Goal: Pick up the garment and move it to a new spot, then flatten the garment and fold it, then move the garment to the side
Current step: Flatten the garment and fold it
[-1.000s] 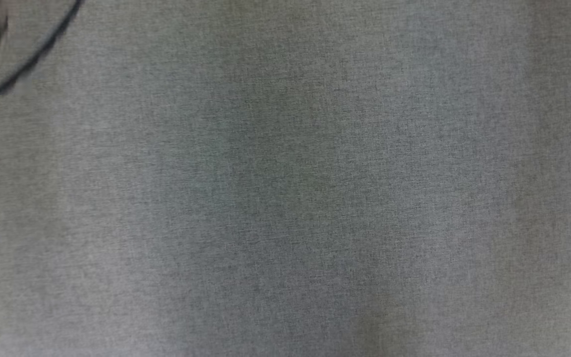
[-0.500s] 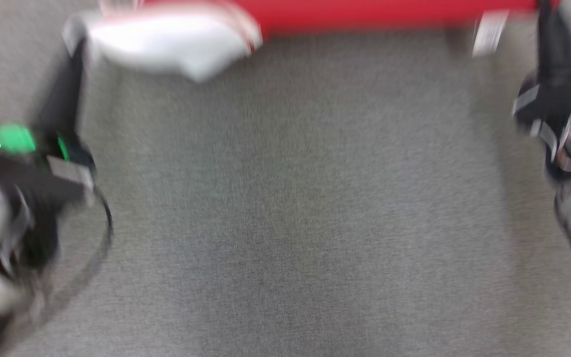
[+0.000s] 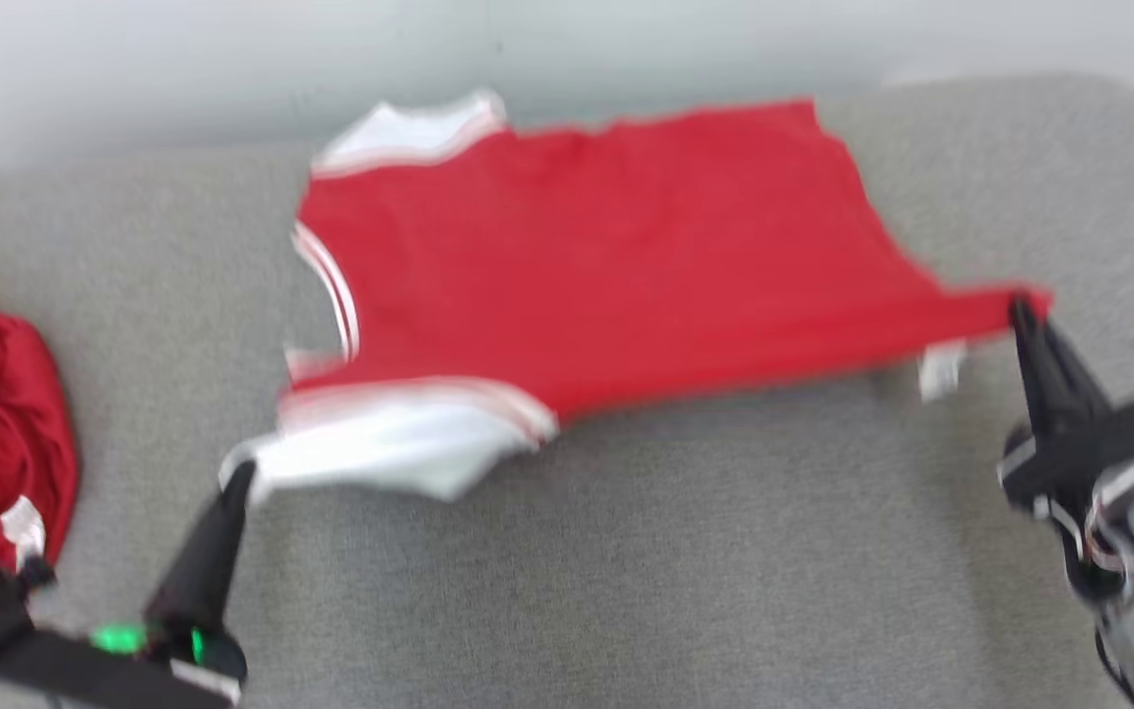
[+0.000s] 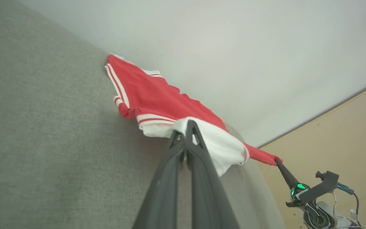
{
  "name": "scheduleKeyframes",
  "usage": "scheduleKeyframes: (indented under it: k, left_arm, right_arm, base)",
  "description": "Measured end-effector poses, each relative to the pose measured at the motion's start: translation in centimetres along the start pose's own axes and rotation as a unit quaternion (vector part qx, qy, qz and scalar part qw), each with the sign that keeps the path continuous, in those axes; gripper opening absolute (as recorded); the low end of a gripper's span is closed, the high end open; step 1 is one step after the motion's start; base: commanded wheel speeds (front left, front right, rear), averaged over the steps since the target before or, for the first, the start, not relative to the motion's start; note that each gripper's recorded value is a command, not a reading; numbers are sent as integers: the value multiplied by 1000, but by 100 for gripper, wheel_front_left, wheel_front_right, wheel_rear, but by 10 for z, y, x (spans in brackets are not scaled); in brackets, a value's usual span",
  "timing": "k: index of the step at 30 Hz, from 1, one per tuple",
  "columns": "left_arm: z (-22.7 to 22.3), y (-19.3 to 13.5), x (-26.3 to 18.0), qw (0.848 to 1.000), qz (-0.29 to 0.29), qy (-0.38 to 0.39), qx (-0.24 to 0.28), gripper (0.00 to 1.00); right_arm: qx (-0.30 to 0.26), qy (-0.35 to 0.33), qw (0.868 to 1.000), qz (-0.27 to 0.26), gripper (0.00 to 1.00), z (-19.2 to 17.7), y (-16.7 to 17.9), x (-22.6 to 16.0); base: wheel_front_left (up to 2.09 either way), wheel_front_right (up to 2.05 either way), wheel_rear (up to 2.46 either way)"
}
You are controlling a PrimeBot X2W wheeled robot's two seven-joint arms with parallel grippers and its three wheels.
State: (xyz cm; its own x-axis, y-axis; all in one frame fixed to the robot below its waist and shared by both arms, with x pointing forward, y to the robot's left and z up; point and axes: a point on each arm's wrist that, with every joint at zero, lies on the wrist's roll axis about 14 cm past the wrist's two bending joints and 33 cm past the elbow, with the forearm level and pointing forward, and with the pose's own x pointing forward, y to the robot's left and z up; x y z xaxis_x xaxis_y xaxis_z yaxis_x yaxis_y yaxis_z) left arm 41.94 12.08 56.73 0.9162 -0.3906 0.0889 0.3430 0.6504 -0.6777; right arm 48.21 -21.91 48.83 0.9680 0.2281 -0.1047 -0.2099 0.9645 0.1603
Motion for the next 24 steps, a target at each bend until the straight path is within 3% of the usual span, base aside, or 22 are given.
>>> scheduleKeyframes:
  k: [16, 24]
  left_arm:
    - [-27, -11, -80, 999, 43, -14, -2, 0]
    - [-31, -17, -76, 999, 39, -17, -15, 0]
  right_arm:
    - [3, 10, 1000, -19, 0, -26, 0, -98]
    - [0, 31, 999, -20, 0, -40, 3, -110]
  base:
    - [0, 0, 0]
    - [0, 0, 0]
